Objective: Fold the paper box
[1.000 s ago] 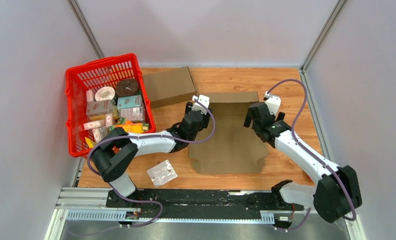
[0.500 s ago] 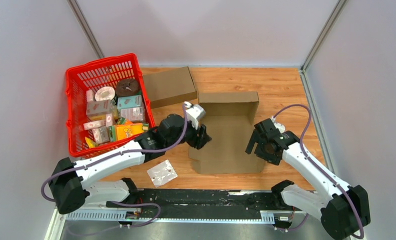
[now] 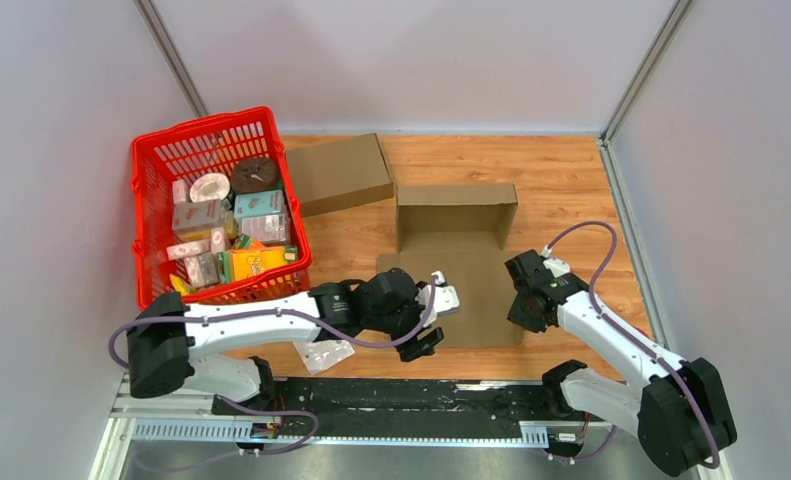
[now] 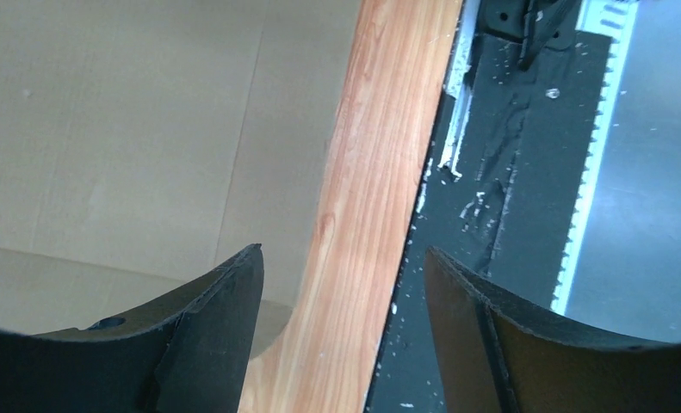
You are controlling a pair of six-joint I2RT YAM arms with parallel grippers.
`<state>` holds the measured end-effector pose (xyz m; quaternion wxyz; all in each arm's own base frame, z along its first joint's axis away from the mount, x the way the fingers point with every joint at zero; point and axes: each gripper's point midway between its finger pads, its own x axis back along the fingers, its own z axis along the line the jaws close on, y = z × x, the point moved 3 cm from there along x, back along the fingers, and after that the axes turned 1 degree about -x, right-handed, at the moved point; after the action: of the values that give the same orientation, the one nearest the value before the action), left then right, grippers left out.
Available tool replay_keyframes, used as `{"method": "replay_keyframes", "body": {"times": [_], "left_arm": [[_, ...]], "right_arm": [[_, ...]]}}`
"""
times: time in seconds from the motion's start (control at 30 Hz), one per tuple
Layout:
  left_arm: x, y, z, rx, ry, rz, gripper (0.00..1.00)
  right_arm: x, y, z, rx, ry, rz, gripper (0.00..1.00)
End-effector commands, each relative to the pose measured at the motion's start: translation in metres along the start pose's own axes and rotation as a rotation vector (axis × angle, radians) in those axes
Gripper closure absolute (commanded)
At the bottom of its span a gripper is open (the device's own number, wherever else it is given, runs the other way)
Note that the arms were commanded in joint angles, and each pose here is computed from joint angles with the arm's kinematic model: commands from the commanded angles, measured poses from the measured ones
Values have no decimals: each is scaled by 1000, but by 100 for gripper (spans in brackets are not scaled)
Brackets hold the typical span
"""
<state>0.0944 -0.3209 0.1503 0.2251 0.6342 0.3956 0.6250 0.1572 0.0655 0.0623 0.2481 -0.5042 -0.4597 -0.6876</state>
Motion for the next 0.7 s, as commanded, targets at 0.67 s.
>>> {"method": "replay_keyframes", "body": {"times": [0.67], "left_arm": [[-65, 40, 45, -640, 575, 176, 20]], "right_arm": [[93, 3, 34, 40, 328, 151, 100]]}}
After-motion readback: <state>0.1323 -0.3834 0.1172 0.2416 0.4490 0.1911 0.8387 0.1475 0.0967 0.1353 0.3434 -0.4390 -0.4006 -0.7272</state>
